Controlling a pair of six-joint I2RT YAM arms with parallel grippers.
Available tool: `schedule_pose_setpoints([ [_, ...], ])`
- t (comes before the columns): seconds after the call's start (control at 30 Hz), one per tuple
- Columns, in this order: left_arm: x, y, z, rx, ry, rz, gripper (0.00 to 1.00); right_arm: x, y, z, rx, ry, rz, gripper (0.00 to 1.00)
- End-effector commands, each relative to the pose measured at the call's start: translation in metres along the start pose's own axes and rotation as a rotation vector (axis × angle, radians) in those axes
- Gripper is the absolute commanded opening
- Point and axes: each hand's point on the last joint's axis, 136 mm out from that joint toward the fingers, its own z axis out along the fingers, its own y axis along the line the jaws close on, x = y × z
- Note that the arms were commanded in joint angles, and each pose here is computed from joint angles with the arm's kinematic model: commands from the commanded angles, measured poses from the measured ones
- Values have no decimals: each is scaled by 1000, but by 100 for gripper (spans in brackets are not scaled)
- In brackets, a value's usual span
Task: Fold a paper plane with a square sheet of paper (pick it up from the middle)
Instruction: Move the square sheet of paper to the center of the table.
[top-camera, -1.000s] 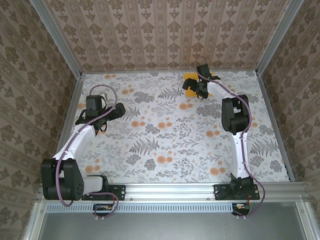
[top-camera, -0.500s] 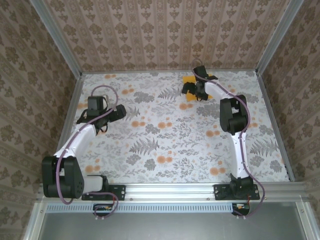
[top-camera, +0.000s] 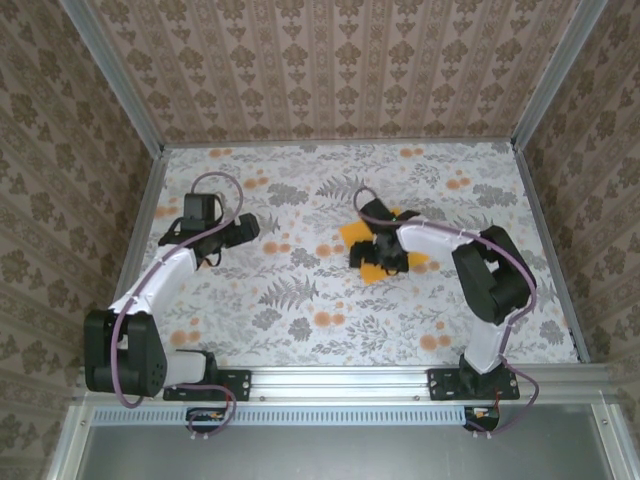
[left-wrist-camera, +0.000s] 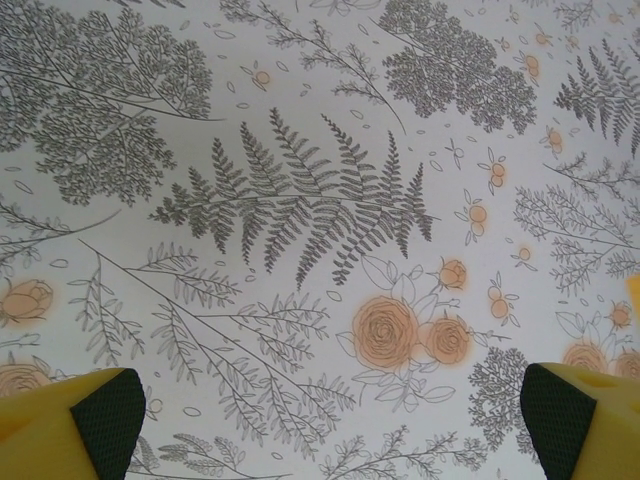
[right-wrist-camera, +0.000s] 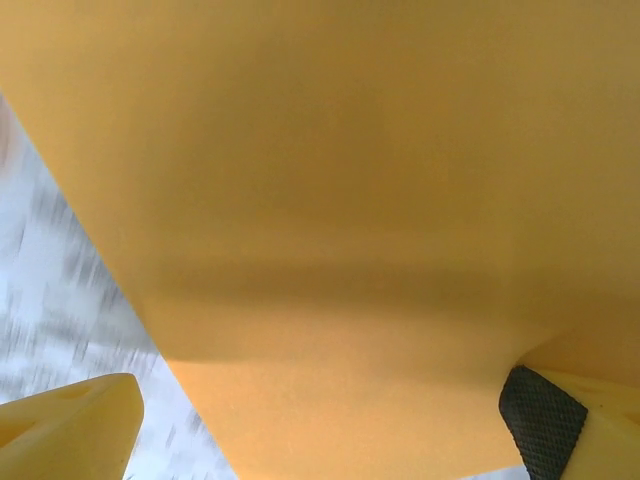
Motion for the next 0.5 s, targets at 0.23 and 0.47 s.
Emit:
schedule_pose_setpoints([
  [0.23,38,-16,14,32,76,-55,100,-26,1,-55,135,-42,-216,100],
  [0.47,55,-35,25,61,116,-37,100,-26,-3,-30,199,132,-491,100],
])
